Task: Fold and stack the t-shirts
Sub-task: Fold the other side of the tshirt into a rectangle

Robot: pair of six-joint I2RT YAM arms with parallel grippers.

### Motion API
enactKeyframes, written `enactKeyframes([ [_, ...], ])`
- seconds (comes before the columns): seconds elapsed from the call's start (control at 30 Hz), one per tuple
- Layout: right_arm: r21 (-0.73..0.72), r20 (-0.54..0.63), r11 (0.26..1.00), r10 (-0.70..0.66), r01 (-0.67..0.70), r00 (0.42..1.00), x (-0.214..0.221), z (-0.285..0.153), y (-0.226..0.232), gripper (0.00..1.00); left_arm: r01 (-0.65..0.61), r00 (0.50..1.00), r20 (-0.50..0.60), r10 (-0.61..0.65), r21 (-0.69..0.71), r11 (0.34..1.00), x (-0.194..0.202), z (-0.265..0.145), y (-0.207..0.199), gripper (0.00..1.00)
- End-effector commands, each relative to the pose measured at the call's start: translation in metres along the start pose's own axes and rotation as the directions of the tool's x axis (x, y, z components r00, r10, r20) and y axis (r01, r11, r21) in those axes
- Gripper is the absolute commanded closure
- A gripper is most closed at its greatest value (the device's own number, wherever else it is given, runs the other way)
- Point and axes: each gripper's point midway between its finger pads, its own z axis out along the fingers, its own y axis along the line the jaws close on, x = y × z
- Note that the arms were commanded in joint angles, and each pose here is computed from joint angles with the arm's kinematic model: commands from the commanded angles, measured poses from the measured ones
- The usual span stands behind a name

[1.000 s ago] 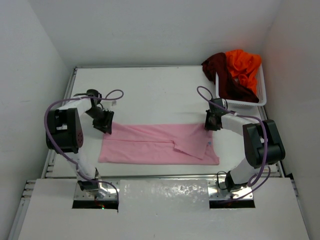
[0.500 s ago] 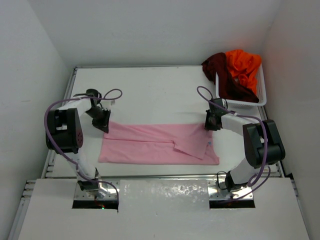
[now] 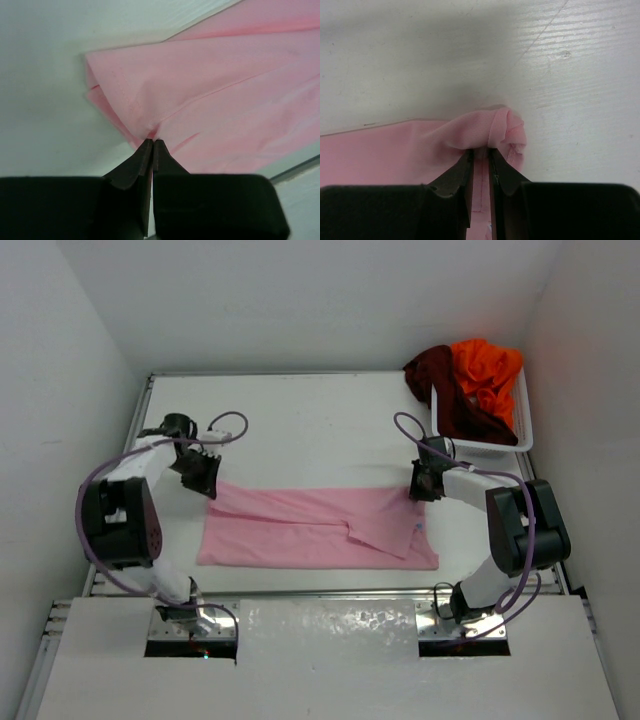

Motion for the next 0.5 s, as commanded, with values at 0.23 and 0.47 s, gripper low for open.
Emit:
enactKeyframes([
  [0.23,0.037,-0.045,0.999,-0.016,0.017,0.999,0.014,0.004,-0.01,0.85,-0.327,0.944,-0.041,0.327,0.019,0.945,0.065,0.009,-0.011,1.0],
  [0.47,0.037,-0.044,0.999,-0.017,0.019,0.999,0.013,0.004,-0.011,0.85,-0.341,0.938,-0.072,0.338,-0.035,0.939,0.062,0.01,0.003,1.0],
])
